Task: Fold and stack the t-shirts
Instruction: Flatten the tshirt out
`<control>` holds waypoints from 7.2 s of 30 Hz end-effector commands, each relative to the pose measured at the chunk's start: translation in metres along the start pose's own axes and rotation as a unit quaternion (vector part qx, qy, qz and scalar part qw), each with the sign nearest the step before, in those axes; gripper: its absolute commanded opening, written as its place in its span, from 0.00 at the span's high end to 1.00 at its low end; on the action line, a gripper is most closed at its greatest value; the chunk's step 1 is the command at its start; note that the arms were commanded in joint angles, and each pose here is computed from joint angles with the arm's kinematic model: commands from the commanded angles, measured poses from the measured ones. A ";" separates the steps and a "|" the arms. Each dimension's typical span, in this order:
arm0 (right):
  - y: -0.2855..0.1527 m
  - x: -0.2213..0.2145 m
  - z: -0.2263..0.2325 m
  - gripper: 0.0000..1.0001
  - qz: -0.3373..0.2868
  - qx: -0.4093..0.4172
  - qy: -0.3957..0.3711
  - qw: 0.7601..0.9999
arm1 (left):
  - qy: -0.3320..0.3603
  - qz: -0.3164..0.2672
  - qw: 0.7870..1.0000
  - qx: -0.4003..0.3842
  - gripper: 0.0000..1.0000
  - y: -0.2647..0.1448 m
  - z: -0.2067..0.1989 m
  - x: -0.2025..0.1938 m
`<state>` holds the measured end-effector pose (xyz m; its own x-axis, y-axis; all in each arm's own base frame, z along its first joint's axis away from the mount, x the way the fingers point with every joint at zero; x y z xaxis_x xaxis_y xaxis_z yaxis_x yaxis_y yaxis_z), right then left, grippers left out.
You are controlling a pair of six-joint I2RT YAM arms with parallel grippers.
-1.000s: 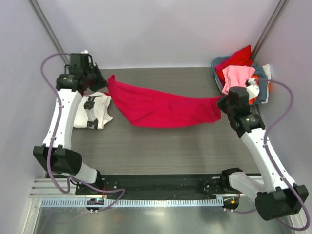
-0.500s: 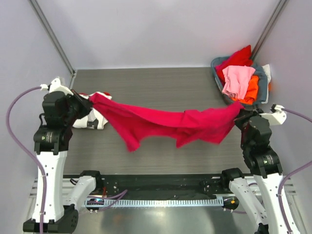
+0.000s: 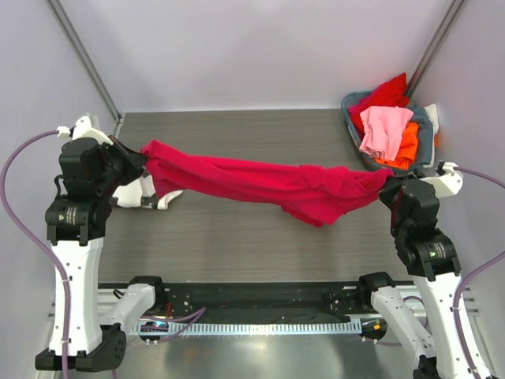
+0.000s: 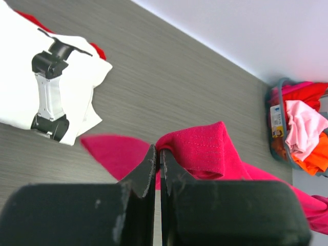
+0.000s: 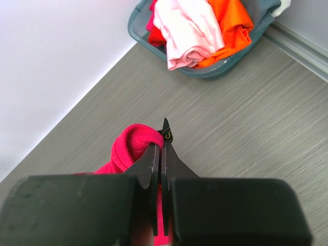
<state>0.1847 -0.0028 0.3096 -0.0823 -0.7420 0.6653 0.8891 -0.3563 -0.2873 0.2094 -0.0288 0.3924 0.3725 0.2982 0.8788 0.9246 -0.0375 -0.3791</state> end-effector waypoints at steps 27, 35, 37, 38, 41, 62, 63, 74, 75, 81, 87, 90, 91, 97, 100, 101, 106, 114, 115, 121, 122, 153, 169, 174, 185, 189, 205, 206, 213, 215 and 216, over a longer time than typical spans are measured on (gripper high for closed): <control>0.155 -0.012 0.082 0.32 0.075 -0.073 -0.055 0.993 | -0.077 0.186 0.979 -0.026 0.45 0.194 -0.006 -0.044; 0.131 -0.048 0.009 0.16 0.112 -0.121 -0.067 0.984 | -0.052 0.118 0.991 0.030 0.00 0.142 0.014 -0.052; 0.115 -0.050 -0.001 0.19 0.108 -0.106 -0.056 0.987 | -0.051 0.114 0.991 0.040 0.00 0.125 0.021 -0.066; 0.111 -0.062 -0.017 0.20 0.122 -0.116 -0.059 0.984 | -0.064 0.115 0.990 0.054 0.00 0.120 0.025 -0.071; 0.093 -0.074 -0.035 0.24 0.140 -0.110 -0.047 0.983 | -0.078 0.120 0.986 0.081 0.00 0.106 0.042 -0.087; 0.018 -0.149 -0.132 0.39 0.304 -0.261 -0.003 0.916 | -0.181 0.237 0.954 0.029 0.15 0.081 0.044 -0.211; 0.017 -0.153 -0.133 0.42 0.311 -0.260 -0.003 0.914 | -0.183 0.236 0.954 0.029 0.15 0.083 0.045 -0.213; 0.004 -0.185 -0.135 0.46 0.359 -0.274 -0.009 0.892 | -0.170 0.245 0.954 0.031 0.14 0.085 0.042 -0.218; 0.005 -0.188 -0.136 0.47 0.358 -0.281 -0.005 0.891 | -0.169 0.245 0.954 0.033 0.14 0.086 0.043 -0.218; 0.007 -0.190 -0.137 0.51 0.338 -0.289 -0.008 0.896 | -0.158 0.250 0.955 0.037 0.14 0.087 0.043 -0.214; 0.013 -0.191 -0.141 0.48 0.320 -0.306 -0.021 0.896 | -0.154 0.253 0.954 0.044 0.13 0.088 0.044 -0.211; 0.018 -0.192 -0.144 0.48 0.309 -0.320 -0.035 0.895 | -0.155 0.253 0.954 0.042 0.13 0.089 0.043 -0.210; 0.019 -0.193 -0.146 0.48 0.308 -0.325 -0.041 0.893 | -0.154 0.255 0.954 0.043 0.13 0.089 0.043 -0.211; 0.025 -0.194 -0.150 0.65 0.291 -0.330 -0.042 0.897 | -0.153 0.257 0.954 0.033 0.14 0.089 0.041 -0.210; 0.026 -0.193 -0.143 0.93 0.292 -0.315 -0.036 0.902 | -0.154 0.259 0.953 0.030 0.15 0.087 0.040 -0.212; 0.026 -0.192 -0.142 0.97 0.292 -0.312 -0.034 0.904 | -0.154 0.261 0.953 0.030 0.16 0.087 0.040 -0.214; 0.031 -0.184 -0.116 0.99 0.292 -0.253 -0.015 0.922 | -0.151 0.269 0.951 0.034 0.18 0.084 0.036 -0.225; 0.035 -0.183 -0.088 0.99 0.309 -0.164 0.013 0.937 | -0.137 0.286 0.947 0.054 0.25 0.087 0.034 -0.250; 0.035 -0.183 -0.088 0.99 0.309 -0.162 0.014 0.937 | -0.138 0.286 0.947 0.058 0.27 0.088 0.033 -0.251; 0.030 -0.179 -0.072 0.99 0.326 -0.092 0.008 0.941 | -0.130 0.275 0.947 0.100 0.33 0.095 0.044 -0.262; 0.029 -0.175 -0.070 0.99 0.321 -0.081 0.008 0.944 | -0.128 0.281 0.945 0.107 0.34 0.097 0.046 -0.265; 0.012 -0.154 -0.068 0.99 0.276 -0.007 0.021 0.961 | -0.110 0.322 0.935 0.103 1.00 0.124 0.042 -0.295; 0.045 -0.052 0.048 0.99 0.095 0.024 0.012 0.995 | -0.110 0.241 0.964 0.035 1.00 0.130 -0.008 -0.138; 0.008 0.043 0.147 0.99 0.028 0.143 0.030 0.989 | -0.148 0.176 0.973 0.008 1.00 0.113 -0.007 -0.041; -0.151 0.185 0.147 0.99 -0.151 0.318 0.072 0.933 | -0.183 -0.047 0.979 -0.074 0.99 -0.050 -0.034 0.079; -0.187 0.205 0.132 0.99 -0.179 0.352 0.097 0.914 | -0.201 -0.081 0.970 -0.111 0.99 -0.088 -0.047 0.085; -0.072 0.123 0.126 0.99 -0.113 0.204 0.076 0.969 | -0.238 -0.004 0.971 -0.035 0.99 0.014 -0.010 0.031; -0.050 0.104 0.121 0.99 -0.103 0.179 0.065 0.976 | -0.240 -0.004 0.970 -0.041 1.00 0.027 -0.009 0.027; 0.045 0.037 0.151 0.99 -0.033 0.128 0.022 0.991 | -0.263 0.071 0.962 -0.010 1.00 0.127 0.009 -0.003; 0.064 0.045 0.179 0.99 -0.031 0.137 0.025 0.990 | -0.269 0.087 0.959 -0.011 1.00 0.153 0.008 0.008; 0.066 0.048 0.193 0.99 -0.015 0.159 0.027 0.987 | -0.263 0.052 0.963 -0.036 1.00 0.148 -0.004 0.045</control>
<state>0.3102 0.0473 0.3707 0.0312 -0.7001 0.7134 0.9369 -0.2282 -0.2649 0.3233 -0.0259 0.2857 0.5357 0.7436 0.4001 0.7178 -0.1515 -0.6795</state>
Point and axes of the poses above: each gripper's point midway between its finger pads, its own y axis out along the fingers, its own z axis along the line the jaws close on, x = y × z, the point moved 6 cm from there along -y, back along the fingers, and after that the axes turned 14 degrees about y, right-handed, at the moved point
